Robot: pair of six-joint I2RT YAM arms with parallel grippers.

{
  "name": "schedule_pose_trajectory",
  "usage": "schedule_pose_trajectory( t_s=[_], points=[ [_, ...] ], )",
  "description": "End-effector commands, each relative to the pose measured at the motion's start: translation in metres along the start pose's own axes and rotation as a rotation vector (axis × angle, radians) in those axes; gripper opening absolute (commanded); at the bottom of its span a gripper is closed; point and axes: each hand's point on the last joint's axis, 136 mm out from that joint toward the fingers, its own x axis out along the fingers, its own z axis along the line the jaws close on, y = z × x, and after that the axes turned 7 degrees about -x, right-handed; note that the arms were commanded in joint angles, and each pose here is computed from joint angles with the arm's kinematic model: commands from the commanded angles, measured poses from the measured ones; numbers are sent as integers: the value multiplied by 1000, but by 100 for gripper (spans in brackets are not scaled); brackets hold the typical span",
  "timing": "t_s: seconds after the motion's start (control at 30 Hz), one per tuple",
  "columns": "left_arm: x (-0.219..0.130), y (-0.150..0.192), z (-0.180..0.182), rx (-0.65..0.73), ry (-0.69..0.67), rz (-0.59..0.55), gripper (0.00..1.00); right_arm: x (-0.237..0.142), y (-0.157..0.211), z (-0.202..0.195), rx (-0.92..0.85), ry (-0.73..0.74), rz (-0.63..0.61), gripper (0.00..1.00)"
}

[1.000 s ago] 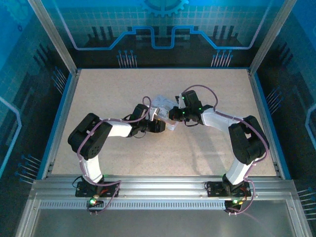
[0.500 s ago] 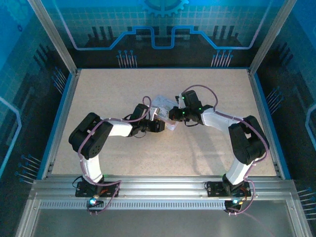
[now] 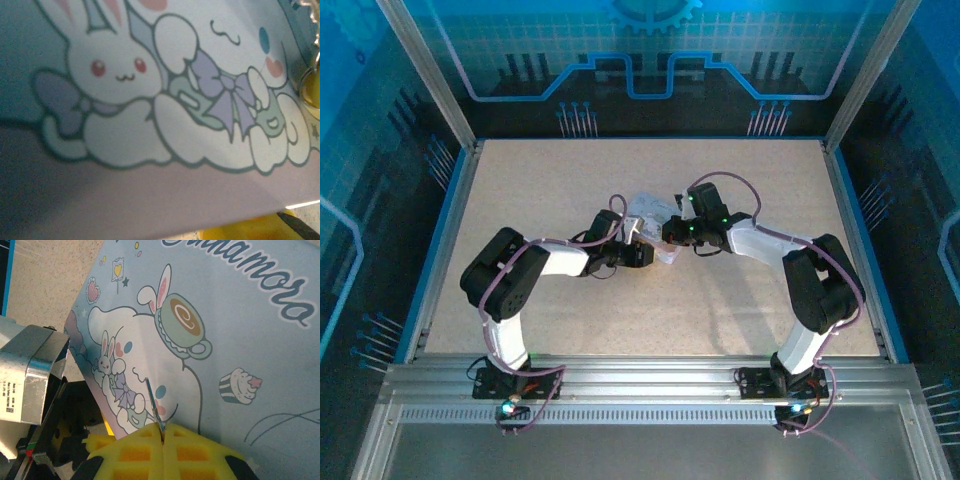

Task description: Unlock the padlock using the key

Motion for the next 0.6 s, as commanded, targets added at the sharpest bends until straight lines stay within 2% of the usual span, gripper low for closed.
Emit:
schedule_pose_trajectory(
  t_s=[0.0,0.07,0.27,0.57],
  points=[
    [4,-15,-11,0,29,-32,39,12,41,-20,30,84,139,0],
    [5,-15,-12,0,30,-32,35,12,41,-20,30,85,140,0],
    [0,-16,-15,4,36,-42,32,8,35,-16,9,80,110,0],
    [-8,-15,-26,-6,63,-40,30,-29,17,-3,-155,78,-19,0]
  ],
)
